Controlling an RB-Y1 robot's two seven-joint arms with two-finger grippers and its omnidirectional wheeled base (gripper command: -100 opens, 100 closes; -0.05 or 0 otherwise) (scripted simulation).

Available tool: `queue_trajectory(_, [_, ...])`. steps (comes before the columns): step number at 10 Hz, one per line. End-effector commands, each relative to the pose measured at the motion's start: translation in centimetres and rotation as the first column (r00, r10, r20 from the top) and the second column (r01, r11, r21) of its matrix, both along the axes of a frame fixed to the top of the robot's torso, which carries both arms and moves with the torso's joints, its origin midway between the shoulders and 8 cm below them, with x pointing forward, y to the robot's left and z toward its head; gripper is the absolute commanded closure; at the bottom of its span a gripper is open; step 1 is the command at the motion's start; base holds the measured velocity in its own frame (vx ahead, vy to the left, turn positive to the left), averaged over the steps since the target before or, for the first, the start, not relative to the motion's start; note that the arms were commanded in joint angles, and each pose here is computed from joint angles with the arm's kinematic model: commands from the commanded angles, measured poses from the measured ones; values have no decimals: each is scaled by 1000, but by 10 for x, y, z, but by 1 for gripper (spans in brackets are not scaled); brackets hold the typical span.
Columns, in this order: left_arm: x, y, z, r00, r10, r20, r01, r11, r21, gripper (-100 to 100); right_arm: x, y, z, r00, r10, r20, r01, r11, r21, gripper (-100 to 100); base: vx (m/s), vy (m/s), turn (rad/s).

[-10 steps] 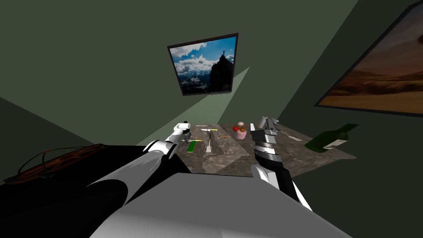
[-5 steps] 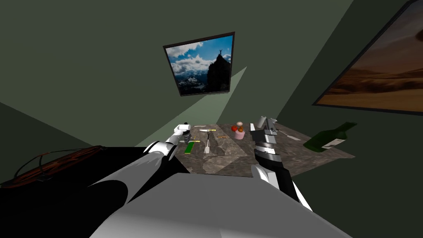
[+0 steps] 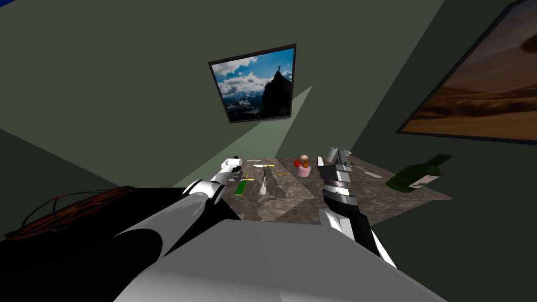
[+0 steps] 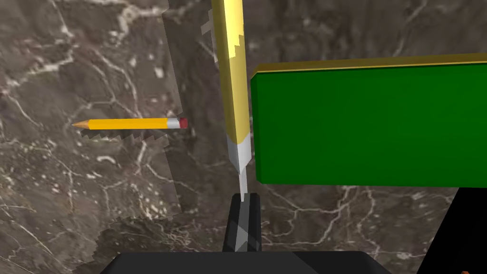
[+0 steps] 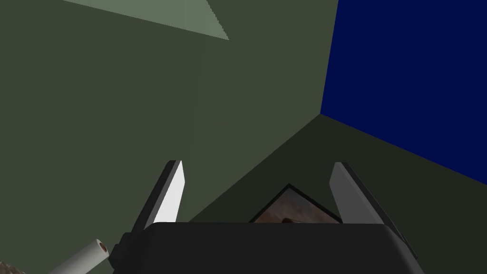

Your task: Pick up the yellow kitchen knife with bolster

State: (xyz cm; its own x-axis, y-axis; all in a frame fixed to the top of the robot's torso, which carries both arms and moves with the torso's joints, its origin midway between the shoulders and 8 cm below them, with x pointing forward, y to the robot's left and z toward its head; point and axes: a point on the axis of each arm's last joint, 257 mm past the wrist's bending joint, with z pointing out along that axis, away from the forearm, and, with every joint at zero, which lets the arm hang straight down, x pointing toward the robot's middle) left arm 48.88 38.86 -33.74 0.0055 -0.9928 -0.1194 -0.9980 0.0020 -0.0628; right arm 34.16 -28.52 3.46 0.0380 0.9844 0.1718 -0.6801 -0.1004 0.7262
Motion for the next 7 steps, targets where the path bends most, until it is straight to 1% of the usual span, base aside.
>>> queue_trajectory(1, [0, 0, 0, 1000, 0, 0, 0, 1000, 0, 100, 0, 0, 0, 1000, 0, 0, 0, 1000, 0, 0, 0, 0, 0])
queue_trajectory(2, [0, 0, 0, 1000, 0, -1, 0, 1000, 0, 100, 0, 0, 0, 1000, 0, 0, 0, 1000, 0, 0, 0, 0, 0])
queue_trajectory(3, [0, 0, 0, 1000, 0, -1, 0, 1000, 0, 0, 0, 0, 0, 1000, 0, 0, 0, 1000, 0, 0, 0, 0, 0])
queue_trajectory(4, [19, -11, 15, 998, -26, 52, 26, 1000, -4, -100, 0, 0, 0, 1000, 0, 0, 0, 1000, 0, 0, -102, 44, 60])
queue_trajectory(5, [19, -11, 15, 998, -26, 52, 26, 1000, -4, -100, 0, 0, 0, 1000, 0, 0, 0, 1000, 0, 0, -146, 58, 19])
queue_trajectory(6, [33, -19, 28, 995, -46, 93, 46, 999, -6, -100, 0, 0, 0, 1000, 0, 0, 0, 1000, 0, 0, -131, 56, 19])
queue_trajectory(7, [40, -24, 35, 992, -56, 116, 57, 998, -8, -100, 0, 0, 0, 1000, 0, 0, 0, 1000, 0, 0, -102, 55, 18])
